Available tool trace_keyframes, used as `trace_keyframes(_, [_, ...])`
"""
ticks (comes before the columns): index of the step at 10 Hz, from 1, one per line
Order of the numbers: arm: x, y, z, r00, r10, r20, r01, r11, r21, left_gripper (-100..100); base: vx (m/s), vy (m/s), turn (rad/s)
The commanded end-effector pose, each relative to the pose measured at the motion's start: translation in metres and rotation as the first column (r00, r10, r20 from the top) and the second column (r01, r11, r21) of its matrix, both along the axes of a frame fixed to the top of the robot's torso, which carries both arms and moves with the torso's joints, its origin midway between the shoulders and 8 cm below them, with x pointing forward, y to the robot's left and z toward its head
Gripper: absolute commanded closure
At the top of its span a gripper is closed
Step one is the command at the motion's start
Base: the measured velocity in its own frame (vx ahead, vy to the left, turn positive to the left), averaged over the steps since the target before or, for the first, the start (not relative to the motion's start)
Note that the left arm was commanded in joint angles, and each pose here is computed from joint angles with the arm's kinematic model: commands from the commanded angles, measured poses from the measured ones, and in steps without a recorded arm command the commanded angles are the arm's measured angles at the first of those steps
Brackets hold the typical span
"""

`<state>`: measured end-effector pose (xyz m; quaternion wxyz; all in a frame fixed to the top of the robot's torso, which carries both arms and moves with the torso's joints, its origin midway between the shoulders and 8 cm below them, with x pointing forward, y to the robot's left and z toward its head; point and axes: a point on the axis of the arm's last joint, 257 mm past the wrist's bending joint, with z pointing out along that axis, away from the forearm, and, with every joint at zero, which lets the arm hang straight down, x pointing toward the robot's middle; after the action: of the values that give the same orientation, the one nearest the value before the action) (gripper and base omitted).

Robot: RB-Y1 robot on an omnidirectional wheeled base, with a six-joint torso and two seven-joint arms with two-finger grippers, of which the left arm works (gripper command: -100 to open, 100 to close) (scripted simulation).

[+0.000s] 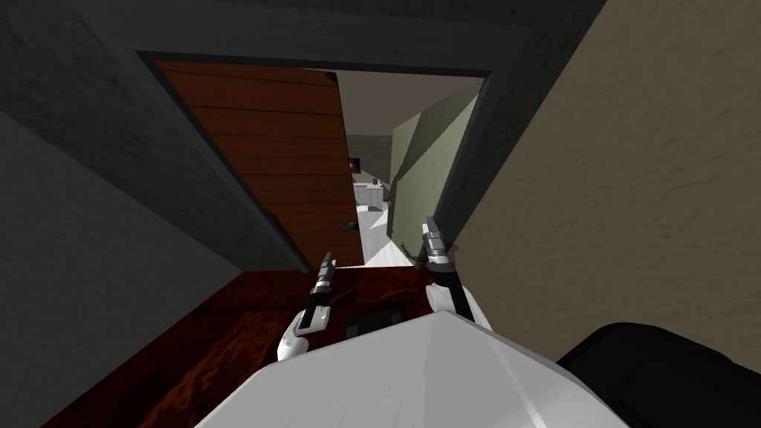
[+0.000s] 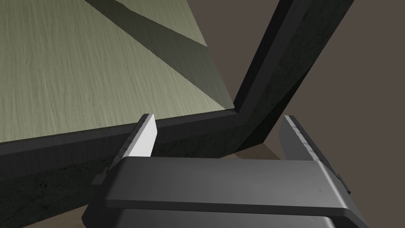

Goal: Push the door open

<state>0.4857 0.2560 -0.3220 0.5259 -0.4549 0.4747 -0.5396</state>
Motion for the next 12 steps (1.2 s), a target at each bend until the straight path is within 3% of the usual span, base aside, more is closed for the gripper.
trace_keyframes(1, [0.001,-0.003,-0.008,0.9999,-0.008,-0.012,0.008,1.0,0.002,-100,0.114,0.026,-0.005])
trace_keyframes(12, [0.006,-0.031,-0.048,0.994,-0.063,-0.089,0.064,0.998,0.004,-100,0.097,0.023,-0.004])
